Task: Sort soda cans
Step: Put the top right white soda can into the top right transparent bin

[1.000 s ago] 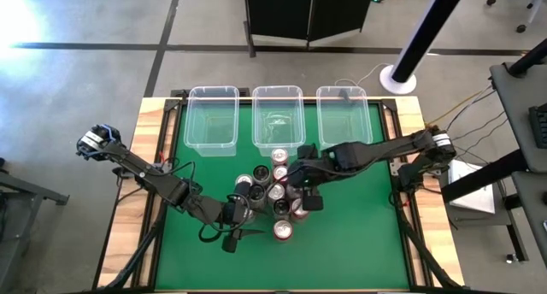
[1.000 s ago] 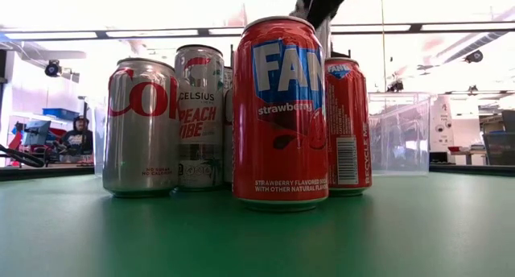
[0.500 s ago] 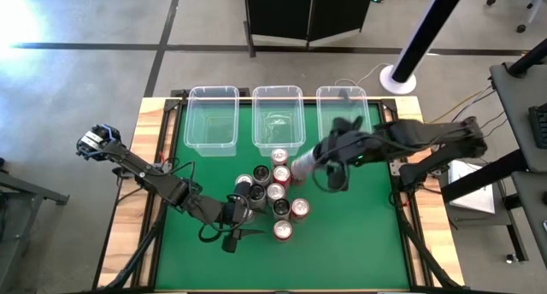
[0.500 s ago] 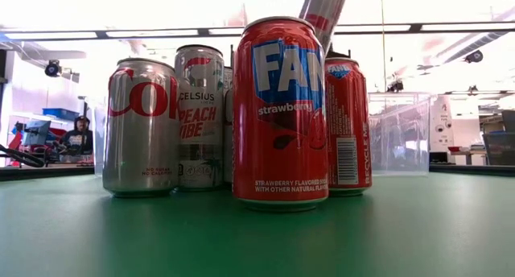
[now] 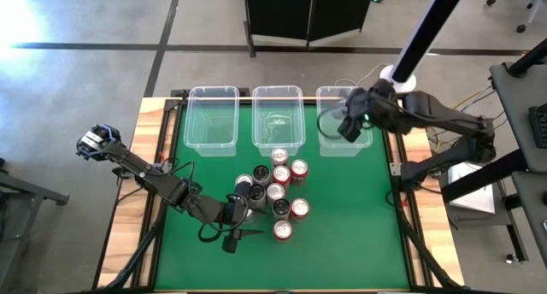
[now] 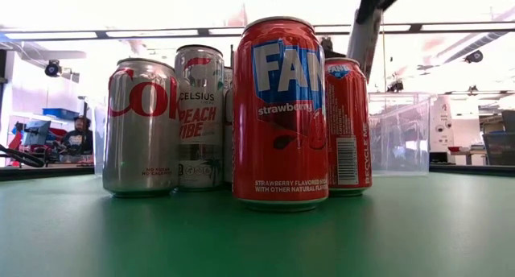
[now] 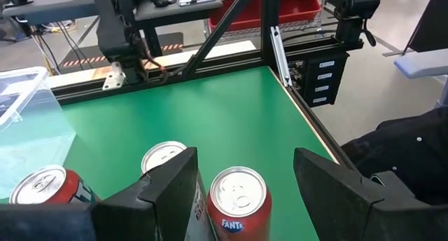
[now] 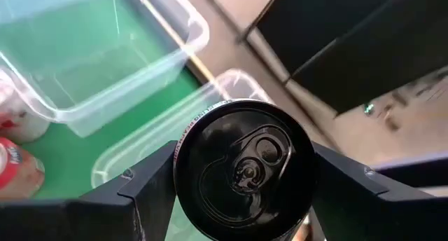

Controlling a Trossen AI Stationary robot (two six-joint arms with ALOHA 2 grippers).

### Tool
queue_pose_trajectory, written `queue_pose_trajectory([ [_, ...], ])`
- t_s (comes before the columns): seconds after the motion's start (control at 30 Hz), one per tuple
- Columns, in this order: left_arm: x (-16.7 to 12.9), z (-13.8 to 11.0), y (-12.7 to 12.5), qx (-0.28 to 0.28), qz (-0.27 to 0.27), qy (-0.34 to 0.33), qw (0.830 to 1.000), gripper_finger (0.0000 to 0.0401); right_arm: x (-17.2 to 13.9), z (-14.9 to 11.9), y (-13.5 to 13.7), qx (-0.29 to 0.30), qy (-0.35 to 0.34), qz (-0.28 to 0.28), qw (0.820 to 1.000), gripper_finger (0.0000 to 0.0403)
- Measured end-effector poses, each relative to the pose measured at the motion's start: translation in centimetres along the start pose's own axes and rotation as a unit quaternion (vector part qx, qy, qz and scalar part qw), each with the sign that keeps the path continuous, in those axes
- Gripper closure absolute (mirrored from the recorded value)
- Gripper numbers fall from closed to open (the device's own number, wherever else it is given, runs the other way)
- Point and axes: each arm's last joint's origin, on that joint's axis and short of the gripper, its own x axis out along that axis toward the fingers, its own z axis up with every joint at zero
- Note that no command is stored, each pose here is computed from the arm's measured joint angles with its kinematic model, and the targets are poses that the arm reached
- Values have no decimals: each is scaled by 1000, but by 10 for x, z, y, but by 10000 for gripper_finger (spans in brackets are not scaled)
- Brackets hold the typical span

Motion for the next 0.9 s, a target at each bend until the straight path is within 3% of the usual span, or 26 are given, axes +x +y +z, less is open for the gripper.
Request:
queue_pose_trajectory([
  [0.17,0,0,0,0,0,0,1000,180,44,-4,-14,10,49,17,999,144],
  [0.47,0,-5,0,4,0,7,1000,180,120,-24,-36,44,72,55,995,144],
  [0.9,1,-5,1,2,2,7,1000,180,177,-30,-28,28,127,77,989,140],
])
